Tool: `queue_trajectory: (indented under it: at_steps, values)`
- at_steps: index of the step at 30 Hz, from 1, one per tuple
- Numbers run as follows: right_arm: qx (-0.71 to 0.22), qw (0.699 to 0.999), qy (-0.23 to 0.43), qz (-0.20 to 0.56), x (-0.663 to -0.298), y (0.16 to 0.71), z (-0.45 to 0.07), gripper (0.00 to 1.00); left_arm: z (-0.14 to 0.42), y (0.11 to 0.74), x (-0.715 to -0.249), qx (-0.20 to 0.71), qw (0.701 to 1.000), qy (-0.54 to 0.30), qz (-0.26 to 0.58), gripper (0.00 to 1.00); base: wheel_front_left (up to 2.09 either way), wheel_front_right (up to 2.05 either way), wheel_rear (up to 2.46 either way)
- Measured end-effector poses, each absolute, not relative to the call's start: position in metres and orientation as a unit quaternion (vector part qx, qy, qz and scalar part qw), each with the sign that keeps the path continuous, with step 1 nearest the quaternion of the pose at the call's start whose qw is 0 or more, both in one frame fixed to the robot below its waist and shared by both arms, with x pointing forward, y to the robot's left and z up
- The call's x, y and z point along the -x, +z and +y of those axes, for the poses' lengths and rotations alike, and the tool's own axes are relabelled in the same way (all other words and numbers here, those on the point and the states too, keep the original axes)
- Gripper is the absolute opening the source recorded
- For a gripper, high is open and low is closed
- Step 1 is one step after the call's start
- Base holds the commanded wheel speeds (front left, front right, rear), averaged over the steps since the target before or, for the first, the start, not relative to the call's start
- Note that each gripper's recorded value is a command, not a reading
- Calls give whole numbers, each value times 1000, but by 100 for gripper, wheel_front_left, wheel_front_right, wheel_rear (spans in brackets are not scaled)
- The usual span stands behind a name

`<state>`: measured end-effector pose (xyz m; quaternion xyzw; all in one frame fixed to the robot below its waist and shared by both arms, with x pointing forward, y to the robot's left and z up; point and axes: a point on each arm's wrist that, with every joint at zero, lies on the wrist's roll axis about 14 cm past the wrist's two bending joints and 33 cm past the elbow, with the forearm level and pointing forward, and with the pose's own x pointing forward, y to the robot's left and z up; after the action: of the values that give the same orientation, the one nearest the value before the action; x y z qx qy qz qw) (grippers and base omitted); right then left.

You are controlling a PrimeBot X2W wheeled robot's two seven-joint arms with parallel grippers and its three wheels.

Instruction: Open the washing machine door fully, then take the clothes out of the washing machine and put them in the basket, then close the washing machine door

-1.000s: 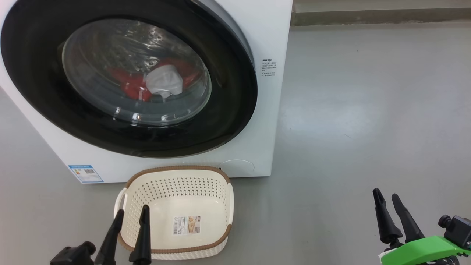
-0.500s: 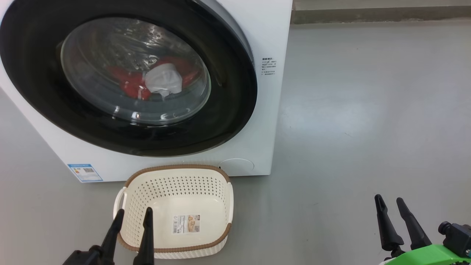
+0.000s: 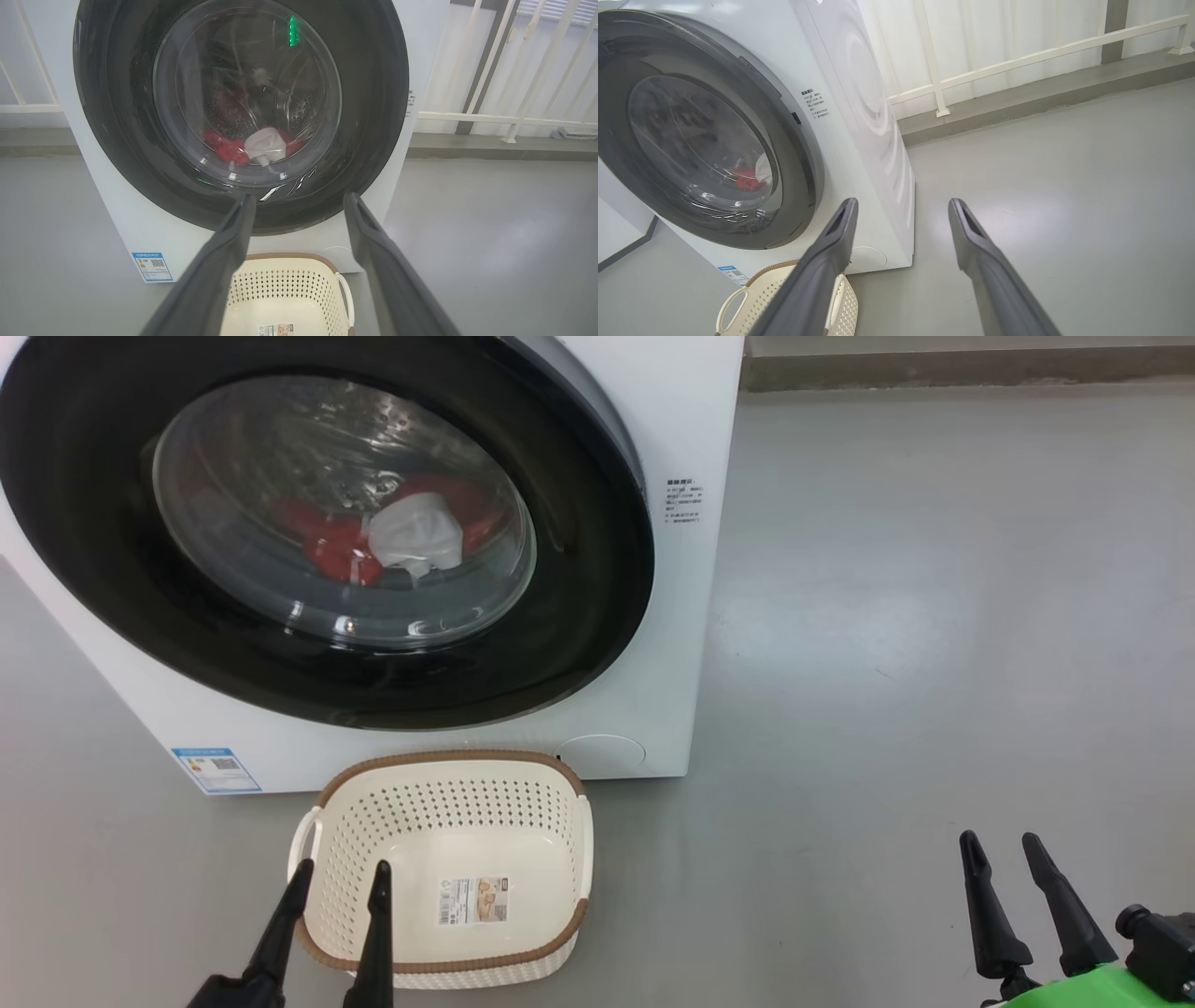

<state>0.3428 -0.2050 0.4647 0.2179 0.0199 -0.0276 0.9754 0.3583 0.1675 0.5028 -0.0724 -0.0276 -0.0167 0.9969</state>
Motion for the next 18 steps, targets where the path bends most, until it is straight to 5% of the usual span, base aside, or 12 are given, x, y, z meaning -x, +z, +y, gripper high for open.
queue_trajectory:
  at_steps: [18]
  values:
    - [-181,983,-32,2,-343,473,-213,100,167,495,-358,51,998,-24,-20,100,0,0,0]
